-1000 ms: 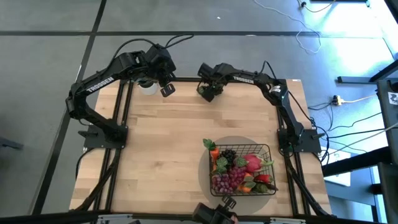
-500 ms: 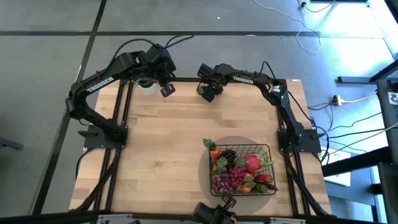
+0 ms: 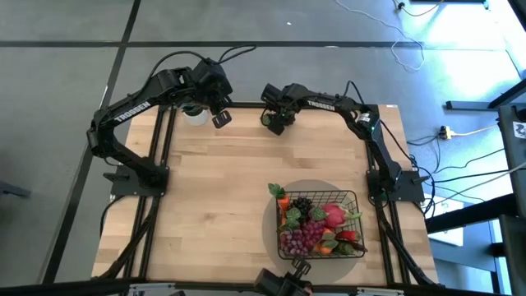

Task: Build produce basket
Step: Put the black grapes into the wire basket

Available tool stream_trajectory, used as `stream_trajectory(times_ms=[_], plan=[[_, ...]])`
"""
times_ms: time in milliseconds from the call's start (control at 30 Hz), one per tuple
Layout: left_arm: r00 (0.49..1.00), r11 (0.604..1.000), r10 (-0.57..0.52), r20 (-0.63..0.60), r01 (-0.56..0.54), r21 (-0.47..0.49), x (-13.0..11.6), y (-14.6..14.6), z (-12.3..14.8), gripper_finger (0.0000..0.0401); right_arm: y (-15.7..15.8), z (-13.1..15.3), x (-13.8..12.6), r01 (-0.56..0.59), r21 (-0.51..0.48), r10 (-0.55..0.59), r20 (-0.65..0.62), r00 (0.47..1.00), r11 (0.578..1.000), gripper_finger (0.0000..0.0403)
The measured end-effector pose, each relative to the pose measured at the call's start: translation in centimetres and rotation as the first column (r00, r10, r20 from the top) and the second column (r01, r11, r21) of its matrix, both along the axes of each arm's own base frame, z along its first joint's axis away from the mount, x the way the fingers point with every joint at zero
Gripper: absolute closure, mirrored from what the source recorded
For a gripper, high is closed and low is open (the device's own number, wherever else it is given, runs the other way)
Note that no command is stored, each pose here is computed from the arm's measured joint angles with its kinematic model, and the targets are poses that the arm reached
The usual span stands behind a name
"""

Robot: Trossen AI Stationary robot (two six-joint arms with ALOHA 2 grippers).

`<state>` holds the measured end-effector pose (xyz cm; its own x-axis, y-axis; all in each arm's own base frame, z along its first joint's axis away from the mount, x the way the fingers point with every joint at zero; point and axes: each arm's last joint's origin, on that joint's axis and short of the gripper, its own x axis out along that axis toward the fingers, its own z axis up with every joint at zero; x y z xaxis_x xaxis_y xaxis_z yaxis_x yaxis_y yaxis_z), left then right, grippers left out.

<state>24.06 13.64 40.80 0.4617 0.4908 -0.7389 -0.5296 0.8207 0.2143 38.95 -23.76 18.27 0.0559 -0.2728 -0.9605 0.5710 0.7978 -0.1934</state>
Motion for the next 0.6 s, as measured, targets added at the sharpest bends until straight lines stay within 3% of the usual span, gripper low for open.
stream_trajectory(times_ms=[600], plan=[[1.0, 1.0, -0.002, -0.001, 0.002, 0.001, 0.0, 0.0, 0.0, 0.0335, 1.3, 4.3, 0.5, -0.07, 0.022, 0.072, -0.051, 0.996, 0.997, 0.0403]])
